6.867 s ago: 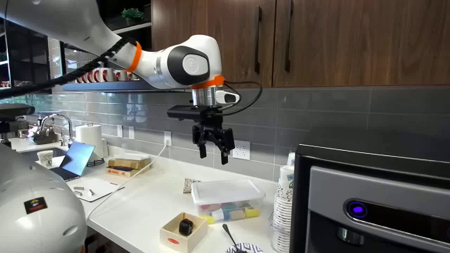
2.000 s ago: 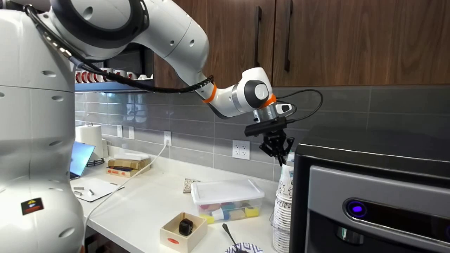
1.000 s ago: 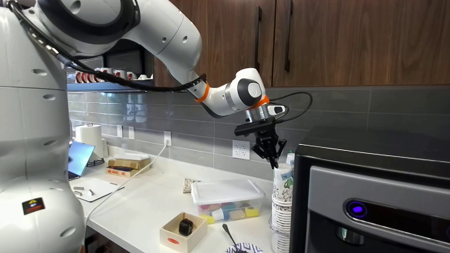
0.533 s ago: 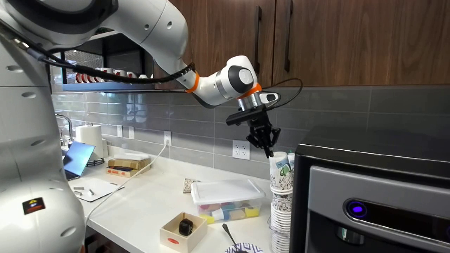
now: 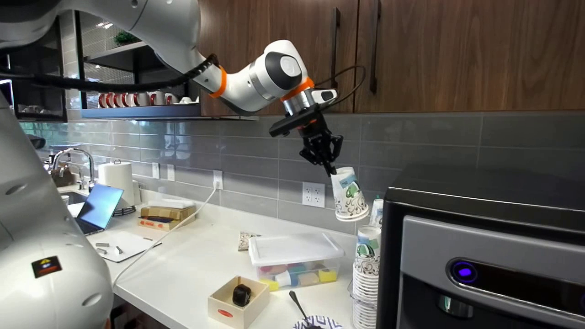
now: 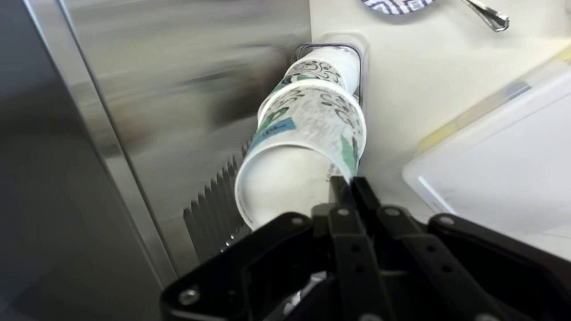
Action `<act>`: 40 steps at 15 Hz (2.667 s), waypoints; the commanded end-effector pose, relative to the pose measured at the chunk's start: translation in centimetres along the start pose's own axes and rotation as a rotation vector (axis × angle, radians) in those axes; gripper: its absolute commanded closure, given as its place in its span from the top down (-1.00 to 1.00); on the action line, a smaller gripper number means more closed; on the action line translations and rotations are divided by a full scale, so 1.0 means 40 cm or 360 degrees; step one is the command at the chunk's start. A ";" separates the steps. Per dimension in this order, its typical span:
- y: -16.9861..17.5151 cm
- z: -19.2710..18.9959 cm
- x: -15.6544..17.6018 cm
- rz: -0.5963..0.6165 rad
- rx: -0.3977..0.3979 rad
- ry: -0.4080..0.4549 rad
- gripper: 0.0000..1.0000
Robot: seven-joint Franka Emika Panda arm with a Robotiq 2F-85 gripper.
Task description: Remove two coffee cups from the stack at the front and place them on the left.
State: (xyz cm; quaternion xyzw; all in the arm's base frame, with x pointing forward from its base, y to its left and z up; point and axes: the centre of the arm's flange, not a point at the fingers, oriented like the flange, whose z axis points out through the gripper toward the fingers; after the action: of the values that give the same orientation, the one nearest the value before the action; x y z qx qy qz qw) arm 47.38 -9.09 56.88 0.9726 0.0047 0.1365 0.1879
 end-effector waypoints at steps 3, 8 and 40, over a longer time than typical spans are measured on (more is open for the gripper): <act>-0.167 -0.094 -0.109 -0.0245 0.0052 -0.0018 -0.97; -0.352 -0.101 -0.164 -0.0519 0.0241 0.0047 -0.97; -1.069 0.241 -0.194 -0.1565 0.0618 0.0164 -0.08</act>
State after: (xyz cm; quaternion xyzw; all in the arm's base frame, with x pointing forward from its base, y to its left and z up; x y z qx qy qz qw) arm 43.60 26.49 30.63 0.8763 0.4757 0.0652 0.0390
